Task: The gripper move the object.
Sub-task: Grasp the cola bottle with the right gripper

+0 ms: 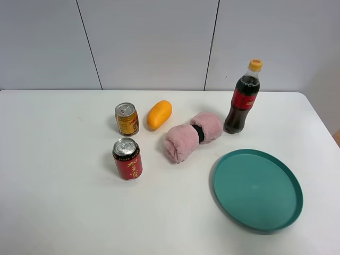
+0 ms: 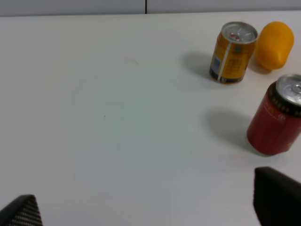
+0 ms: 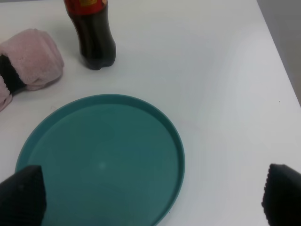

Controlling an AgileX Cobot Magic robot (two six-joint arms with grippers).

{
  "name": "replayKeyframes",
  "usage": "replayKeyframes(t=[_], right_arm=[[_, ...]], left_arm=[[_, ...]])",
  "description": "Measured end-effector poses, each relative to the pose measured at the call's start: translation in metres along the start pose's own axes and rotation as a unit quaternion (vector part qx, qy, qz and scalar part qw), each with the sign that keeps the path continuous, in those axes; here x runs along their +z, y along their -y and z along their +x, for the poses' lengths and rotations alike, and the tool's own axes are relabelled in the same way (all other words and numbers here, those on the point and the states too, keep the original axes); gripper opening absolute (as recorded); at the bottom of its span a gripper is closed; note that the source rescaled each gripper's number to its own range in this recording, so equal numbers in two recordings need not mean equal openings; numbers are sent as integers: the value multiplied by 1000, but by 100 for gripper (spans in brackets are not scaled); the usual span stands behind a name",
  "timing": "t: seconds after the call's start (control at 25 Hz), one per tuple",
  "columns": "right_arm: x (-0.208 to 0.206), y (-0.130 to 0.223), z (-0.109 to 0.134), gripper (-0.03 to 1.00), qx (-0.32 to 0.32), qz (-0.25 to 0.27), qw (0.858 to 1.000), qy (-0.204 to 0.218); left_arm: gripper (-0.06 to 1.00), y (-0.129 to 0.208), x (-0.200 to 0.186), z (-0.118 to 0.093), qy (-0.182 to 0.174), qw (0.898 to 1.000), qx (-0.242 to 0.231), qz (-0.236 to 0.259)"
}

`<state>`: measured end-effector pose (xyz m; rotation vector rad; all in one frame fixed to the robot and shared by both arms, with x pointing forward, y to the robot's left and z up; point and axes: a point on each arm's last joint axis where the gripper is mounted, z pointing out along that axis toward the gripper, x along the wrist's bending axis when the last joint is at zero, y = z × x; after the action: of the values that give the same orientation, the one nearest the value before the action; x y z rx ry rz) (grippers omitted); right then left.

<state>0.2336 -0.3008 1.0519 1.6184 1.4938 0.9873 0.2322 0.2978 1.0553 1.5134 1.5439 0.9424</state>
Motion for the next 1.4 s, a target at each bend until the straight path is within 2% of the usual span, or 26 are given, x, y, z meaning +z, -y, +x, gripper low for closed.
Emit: replayKeyframes(t=[0.36, 0.52, 0.68, 0.88, 1.08, 1.4], right_arm=[[-4, -5, 0, 100, -11, -8, 1000, 3], [-12, -40, 2, 100, -20, -18, 1000, 7], [1, -79, 5, 100, -39, -22, 999, 7], [42, -110, 10, 100, -62, -39, 997, 3], [92, -127, 15, 100, -78, -27, 997, -8], [169, -118, 17, 100, -99, 20, 995, -12]], left_arm=[[100, 0, 0, 0, 0, 1000, 0, 0], [100, 0, 0, 0, 0, 1000, 0, 0], [100, 0, 0, 0, 0, 1000, 0, 0], [100, 0, 0, 0, 0, 1000, 0, 0], [100, 0, 0, 0, 0, 1000, 0, 0], [100, 0, 0, 0, 0, 1000, 0, 0]])
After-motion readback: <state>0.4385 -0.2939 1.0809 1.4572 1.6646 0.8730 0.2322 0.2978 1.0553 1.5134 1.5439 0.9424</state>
